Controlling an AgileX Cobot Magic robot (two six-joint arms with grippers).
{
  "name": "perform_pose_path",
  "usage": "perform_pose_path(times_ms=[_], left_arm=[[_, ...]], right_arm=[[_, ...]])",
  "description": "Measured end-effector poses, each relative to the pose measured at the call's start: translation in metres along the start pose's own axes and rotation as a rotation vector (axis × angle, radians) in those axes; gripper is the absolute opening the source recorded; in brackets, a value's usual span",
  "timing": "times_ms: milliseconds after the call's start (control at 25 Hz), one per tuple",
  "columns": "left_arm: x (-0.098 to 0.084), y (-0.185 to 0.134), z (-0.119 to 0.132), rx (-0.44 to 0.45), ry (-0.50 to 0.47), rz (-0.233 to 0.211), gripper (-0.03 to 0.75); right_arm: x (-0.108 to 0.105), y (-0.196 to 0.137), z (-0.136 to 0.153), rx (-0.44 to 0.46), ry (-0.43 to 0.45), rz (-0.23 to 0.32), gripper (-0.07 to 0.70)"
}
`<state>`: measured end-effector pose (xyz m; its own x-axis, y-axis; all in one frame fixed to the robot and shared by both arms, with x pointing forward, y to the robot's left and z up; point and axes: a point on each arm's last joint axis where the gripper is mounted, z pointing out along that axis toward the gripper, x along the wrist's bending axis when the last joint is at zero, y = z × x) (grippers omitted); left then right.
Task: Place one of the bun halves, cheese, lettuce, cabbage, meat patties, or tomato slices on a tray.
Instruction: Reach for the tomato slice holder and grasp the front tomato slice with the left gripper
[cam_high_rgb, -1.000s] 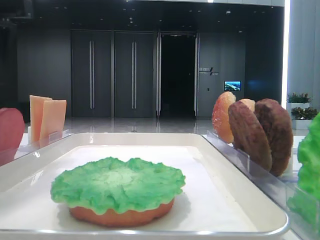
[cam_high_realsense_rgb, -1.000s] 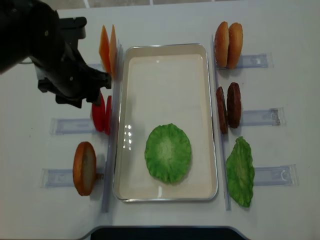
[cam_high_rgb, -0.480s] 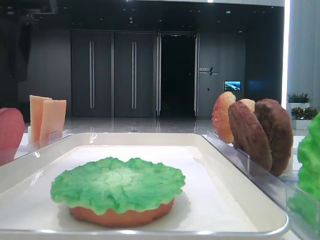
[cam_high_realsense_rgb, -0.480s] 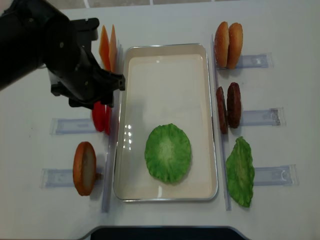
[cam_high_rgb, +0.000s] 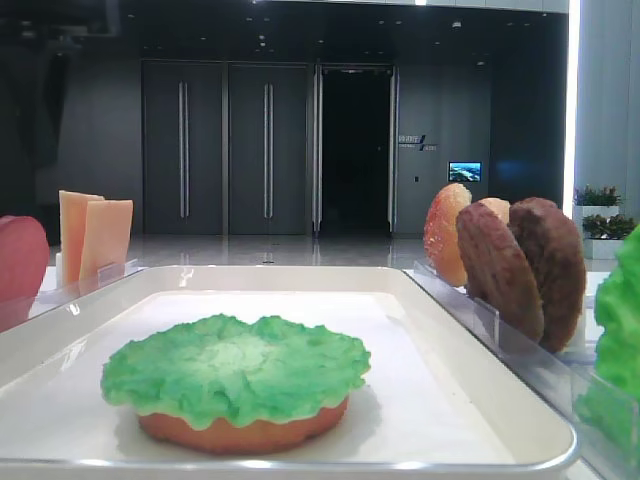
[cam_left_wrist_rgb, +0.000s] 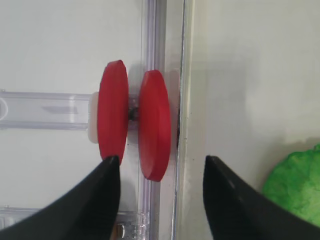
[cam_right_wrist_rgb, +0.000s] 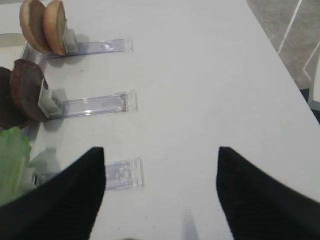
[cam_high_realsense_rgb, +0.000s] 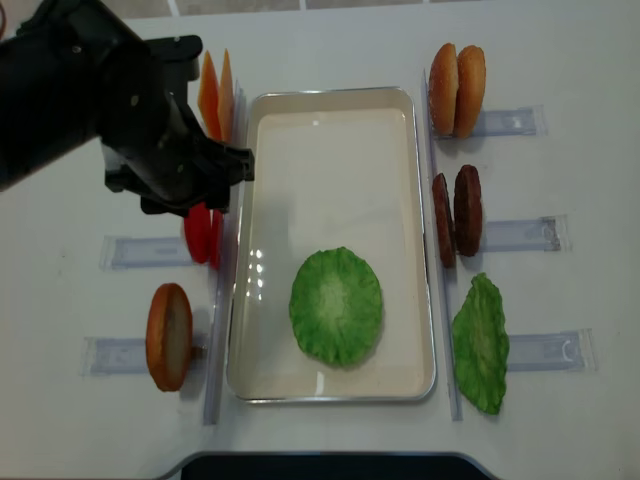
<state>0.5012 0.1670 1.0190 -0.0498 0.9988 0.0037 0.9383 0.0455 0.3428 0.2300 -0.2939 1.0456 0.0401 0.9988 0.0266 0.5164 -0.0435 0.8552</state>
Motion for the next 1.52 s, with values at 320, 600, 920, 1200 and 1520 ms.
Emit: perform_pose_path(times_ms=[320,600,920,1200,1520], left_arm=[[-0.006,0.001,0.022,0.04,0.018,0.011,0.408],[-0.011,0.003,0.034,0.038,0.01,0.017,0.408],[-0.013,0.006,0.047,0.05,0.042,0.045,0.407],[-0.012,0.007,0.048,0.043,0.062,0.065,0.245],[-0.009,0.007,0.048,0.047,0.092,0.083,0.06]], right_arm=[[0.0,0.0,0.0,0.0,0.0,0.0,0.481],[0.0,0.0,0.0,0.0,0.0,0.0,0.481],[0.0,0.0,0.0,0.0,0.0,0.0,0.481],[0.0,0.0,0.0,0.0,0.0,0.0,0.481],[0.0,0.0,0.0,0.0,0.0,0.0,0.481]])
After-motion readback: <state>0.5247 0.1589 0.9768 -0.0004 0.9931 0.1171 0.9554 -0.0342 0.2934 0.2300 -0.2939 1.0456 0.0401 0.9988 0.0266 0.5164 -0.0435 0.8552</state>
